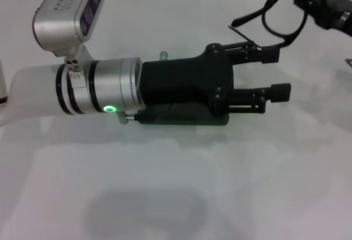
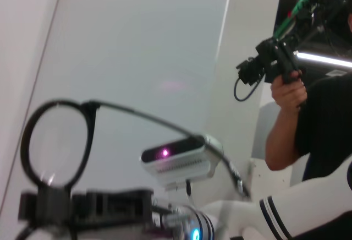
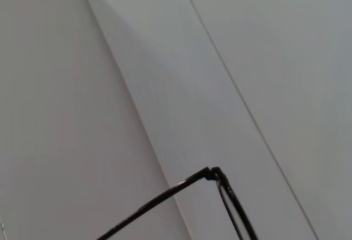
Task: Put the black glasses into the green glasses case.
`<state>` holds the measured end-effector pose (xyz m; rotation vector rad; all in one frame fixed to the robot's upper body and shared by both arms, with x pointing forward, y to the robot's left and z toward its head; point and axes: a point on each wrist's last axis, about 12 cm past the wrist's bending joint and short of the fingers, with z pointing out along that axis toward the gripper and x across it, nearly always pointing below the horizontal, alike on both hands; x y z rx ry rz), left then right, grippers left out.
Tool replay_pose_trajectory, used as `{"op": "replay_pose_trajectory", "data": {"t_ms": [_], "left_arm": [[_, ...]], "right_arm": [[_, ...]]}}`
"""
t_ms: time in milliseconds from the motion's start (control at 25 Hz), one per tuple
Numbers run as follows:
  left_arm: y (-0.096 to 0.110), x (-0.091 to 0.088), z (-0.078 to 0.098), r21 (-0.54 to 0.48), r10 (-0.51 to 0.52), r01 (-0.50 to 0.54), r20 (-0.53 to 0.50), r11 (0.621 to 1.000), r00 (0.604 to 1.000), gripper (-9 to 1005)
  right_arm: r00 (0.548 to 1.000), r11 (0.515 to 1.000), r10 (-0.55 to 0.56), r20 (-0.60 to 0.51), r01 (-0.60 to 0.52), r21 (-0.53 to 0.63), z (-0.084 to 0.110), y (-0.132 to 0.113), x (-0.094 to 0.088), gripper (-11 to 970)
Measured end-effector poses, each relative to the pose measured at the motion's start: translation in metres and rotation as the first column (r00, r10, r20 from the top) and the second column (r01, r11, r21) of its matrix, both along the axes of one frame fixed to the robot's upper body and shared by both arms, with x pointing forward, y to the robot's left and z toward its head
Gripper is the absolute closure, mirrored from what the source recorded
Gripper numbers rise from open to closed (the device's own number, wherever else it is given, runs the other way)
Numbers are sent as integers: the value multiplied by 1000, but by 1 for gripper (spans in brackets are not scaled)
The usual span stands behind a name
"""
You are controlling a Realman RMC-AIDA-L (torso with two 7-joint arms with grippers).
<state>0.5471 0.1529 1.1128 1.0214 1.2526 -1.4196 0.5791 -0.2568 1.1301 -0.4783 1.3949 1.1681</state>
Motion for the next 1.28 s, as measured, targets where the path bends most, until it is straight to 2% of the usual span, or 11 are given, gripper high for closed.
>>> {"op": "replay_pose_trajectory", "data": {"t_ms": [240, 600, 920, 1280], "left_arm": [[-1, -1, -1, 13, -14, 14, 0, 1000, 1000, 239], [-3, -2, 0, -5, -20, 20, 14, 1000, 1000, 239], [-4, -1, 6, -47, -15, 16, 22, 999, 1000, 240], [-7, 2, 8, -47, -8, 9, 23, 999, 1000, 240]], "right_arm": [[1000, 999, 18, 21, -19, 46, 4, -2, -4, 858], [998, 997, 68, -18, -67, 48, 0, 3, -9, 858], [984, 993, 113, -135, -109, 43, -10, 8, -11, 858], [962, 986, 165, -219, -161, 35, -7, 8, -7, 859]]}}
